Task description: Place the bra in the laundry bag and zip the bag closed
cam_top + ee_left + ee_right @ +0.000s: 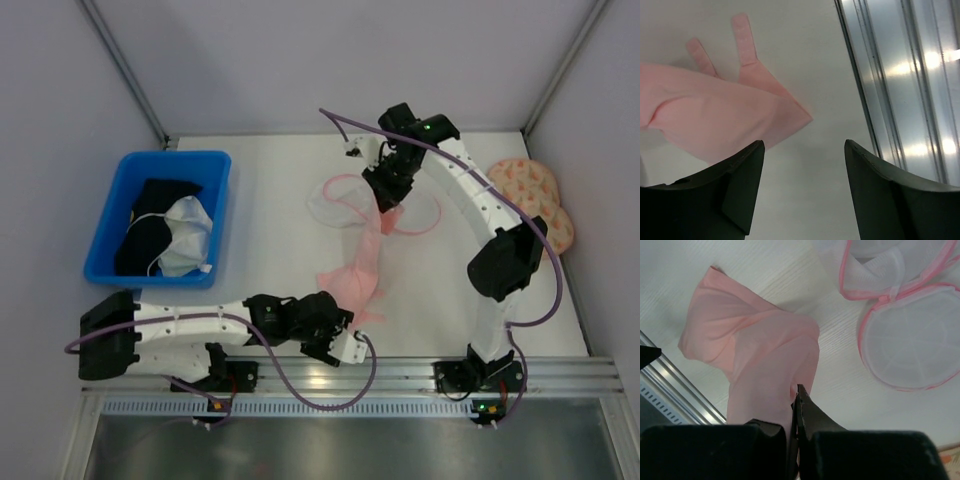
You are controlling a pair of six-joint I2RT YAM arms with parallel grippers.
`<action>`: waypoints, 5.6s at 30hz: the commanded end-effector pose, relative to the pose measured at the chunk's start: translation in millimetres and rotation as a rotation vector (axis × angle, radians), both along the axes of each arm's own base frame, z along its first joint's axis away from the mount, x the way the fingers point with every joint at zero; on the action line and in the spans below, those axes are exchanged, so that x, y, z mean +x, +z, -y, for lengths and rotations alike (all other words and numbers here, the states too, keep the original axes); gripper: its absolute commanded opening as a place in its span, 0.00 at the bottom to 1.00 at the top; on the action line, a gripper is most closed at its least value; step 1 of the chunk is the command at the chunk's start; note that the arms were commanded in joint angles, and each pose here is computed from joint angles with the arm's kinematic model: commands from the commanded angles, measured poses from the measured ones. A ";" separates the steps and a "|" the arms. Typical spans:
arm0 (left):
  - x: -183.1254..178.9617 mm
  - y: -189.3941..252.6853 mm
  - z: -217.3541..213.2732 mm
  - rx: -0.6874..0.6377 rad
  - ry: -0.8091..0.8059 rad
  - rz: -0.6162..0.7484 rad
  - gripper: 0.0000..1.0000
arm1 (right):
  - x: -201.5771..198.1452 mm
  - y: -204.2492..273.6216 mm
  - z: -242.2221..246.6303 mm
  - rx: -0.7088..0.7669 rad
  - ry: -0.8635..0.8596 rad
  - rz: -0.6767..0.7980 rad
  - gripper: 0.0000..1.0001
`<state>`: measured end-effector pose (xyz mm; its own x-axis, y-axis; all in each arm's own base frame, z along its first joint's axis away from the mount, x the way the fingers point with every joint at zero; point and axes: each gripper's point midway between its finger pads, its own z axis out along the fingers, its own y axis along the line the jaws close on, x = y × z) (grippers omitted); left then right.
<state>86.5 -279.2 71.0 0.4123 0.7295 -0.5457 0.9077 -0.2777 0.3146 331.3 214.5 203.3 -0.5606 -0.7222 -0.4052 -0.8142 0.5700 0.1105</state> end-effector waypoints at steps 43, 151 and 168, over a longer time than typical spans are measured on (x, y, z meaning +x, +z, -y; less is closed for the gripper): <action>44.9 121.9 3.3 -0.303 0.320 -0.400 0.21 | -110.7 -48.9 77.6 0.017 -0.055 -0.109 0.00; 148.5 36.2 -84.9 -0.485 1.398 -0.943 0.63 | -135.8 -107.3 67.5 -0.028 -0.030 -0.569 0.00; 150.1 29.5 -85.4 -0.463 1.412 -0.947 0.64 | -140.8 -121.6 31.6 0.037 -0.034 -0.750 0.29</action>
